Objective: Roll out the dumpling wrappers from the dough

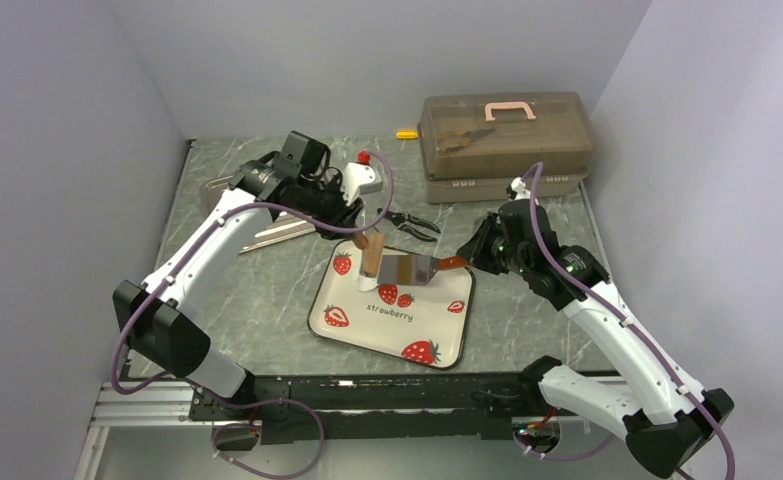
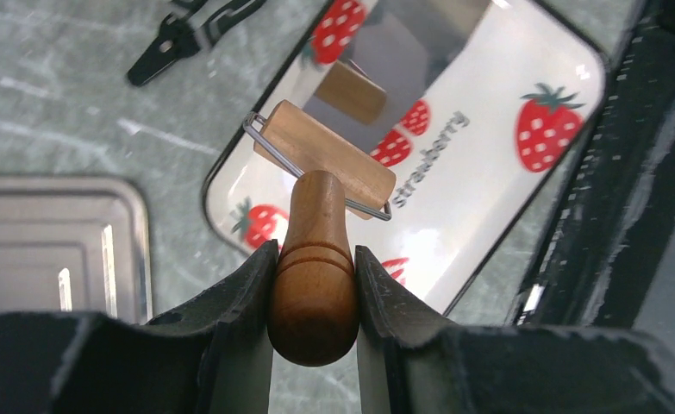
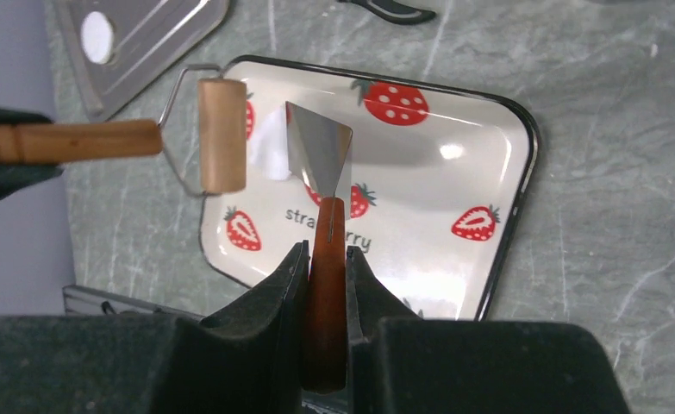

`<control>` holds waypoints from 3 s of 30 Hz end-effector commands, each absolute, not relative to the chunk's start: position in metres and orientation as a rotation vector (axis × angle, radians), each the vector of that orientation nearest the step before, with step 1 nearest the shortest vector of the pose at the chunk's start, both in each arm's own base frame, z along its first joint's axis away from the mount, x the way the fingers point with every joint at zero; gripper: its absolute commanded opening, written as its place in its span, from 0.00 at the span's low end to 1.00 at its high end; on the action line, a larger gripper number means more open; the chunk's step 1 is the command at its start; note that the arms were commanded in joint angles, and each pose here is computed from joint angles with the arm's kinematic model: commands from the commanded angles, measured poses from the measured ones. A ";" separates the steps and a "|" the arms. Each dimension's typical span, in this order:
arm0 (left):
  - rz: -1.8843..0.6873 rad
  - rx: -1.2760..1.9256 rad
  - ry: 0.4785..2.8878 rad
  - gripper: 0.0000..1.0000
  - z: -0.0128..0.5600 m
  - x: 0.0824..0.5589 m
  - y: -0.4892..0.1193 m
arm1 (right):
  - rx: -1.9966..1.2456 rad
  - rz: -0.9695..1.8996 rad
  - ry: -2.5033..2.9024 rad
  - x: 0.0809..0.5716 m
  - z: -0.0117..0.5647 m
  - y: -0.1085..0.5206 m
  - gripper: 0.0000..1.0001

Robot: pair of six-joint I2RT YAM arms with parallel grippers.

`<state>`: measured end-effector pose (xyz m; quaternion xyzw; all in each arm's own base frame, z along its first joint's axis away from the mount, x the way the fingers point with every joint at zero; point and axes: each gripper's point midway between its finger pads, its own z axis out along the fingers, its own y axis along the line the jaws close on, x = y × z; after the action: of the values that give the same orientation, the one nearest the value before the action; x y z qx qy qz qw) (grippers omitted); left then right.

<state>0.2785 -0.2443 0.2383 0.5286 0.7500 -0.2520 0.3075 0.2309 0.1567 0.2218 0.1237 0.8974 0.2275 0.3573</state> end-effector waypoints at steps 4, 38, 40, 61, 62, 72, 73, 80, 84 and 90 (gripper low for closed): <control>-0.450 1.317 1.985 0.00 0.252 0.303 -0.200 | 0.155 0.801 2.186 0.235 0.295 0.186 0.00; -0.276 1.314 2.033 0.00 0.247 0.307 -0.173 | 0.667 0.840 1.714 0.421 0.271 0.182 0.00; -0.271 1.316 2.032 0.00 0.247 0.307 -0.172 | 0.695 0.817 1.731 0.433 0.257 0.196 0.00; -0.313 1.347 2.027 0.00 0.240 0.303 -0.176 | 1.048 0.684 2.064 0.454 0.093 0.245 0.40; -0.318 1.351 2.026 0.00 0.239 0.303 -0.177 | 1.044 0.692 2.077 0.452 0.091 0.247 0.44; -0.368 1.391 2.011 0.00 0.229 0.301 -0.185 | 0.566 0.628 2.094 0.442 0.161 0.247 0.93; -0.365 1.394 2.016 0.00 0.227 0.300 -0.184 | 0.478 0.632 2.082 0.438 0.172 0.249 0.99; -0.405 1.402 2.009 0.00 0.233 0.296 -0.189 | -0.260 0.752 1.866 0.385 0.235 0.277 1.00; -0.457 1.406 2.002 0.00 0.240 0.290 -0.193 | -0.840 0.896 1.486 0.302 0.246 0.310 0.99; -0.540 1.383 2.006 0.00 0.244 0.285 -0.203 | -1.093 0.853 1.222 0.266 0.243 0.363 1.00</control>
<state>0.2859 -0.1854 0.2189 0.5260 0.7823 -0.1688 0.2877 0.2792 0.3211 0.2085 -0.3572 0.6686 0.3767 0.5325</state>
